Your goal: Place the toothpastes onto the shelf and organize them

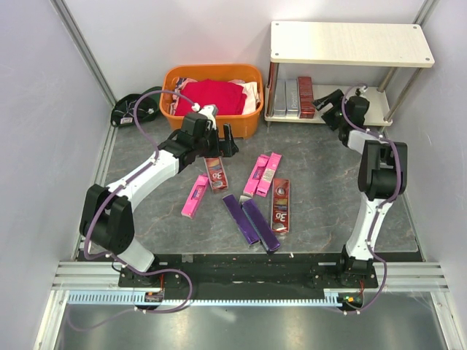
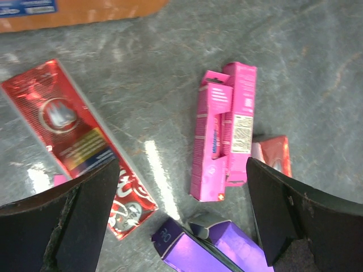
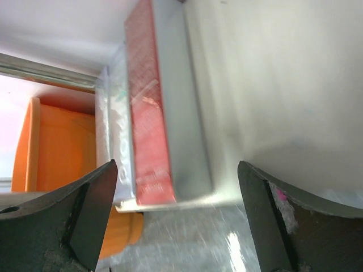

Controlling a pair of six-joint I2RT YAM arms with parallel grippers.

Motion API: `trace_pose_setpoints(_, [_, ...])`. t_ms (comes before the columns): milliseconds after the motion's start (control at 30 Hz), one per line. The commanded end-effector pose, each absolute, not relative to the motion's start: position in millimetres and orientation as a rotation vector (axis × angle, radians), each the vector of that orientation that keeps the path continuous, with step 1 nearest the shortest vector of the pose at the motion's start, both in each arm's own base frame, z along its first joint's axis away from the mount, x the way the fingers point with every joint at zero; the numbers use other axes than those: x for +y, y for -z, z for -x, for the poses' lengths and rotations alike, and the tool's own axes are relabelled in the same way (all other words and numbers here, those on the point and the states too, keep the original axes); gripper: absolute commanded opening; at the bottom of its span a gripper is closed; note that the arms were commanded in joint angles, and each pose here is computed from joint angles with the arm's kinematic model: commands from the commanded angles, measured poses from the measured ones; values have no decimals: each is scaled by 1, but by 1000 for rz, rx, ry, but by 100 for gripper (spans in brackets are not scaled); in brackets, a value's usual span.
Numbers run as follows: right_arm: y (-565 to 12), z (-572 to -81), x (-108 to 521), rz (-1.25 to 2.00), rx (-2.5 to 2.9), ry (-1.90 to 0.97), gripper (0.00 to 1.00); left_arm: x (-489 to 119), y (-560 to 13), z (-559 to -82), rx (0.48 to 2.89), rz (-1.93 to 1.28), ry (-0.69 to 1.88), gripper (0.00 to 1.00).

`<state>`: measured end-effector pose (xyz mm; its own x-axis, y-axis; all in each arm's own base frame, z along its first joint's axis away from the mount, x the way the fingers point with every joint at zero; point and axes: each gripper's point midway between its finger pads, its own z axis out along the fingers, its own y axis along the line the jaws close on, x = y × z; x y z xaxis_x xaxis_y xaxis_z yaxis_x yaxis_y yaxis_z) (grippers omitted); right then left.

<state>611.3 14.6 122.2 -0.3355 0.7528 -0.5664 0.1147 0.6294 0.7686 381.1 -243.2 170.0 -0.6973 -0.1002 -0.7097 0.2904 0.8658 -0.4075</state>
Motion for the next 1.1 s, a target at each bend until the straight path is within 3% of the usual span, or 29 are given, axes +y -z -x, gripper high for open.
trace_pose_setpoints(0, [-145, -580, 9, -676, 1810, -744, 95, -225, -168, -388, 2268, -18, 539, 100])
trace_pose_setpoints(367, [-152, -469, 52, -578, 1898, -798, 96, -187, -94, -390, 2450, 223, 328, 100])
trace_pose_setpoints(800, [-151, -419, 91, -441, 2002, -845, 96, -190, -38, -407, 2529, 296, 266, 99])
trace_pose_setpoints(1000, [-150, -411, 109, -381, 2034, -867, 96, -196, -25, -408, 2552, 282, 285, 87])
trace_pose_setpoints(1067, [-149, -409, 115, -357, 2052, -869, 96, -198, -23, -407, 2553, 272, 299, 75])
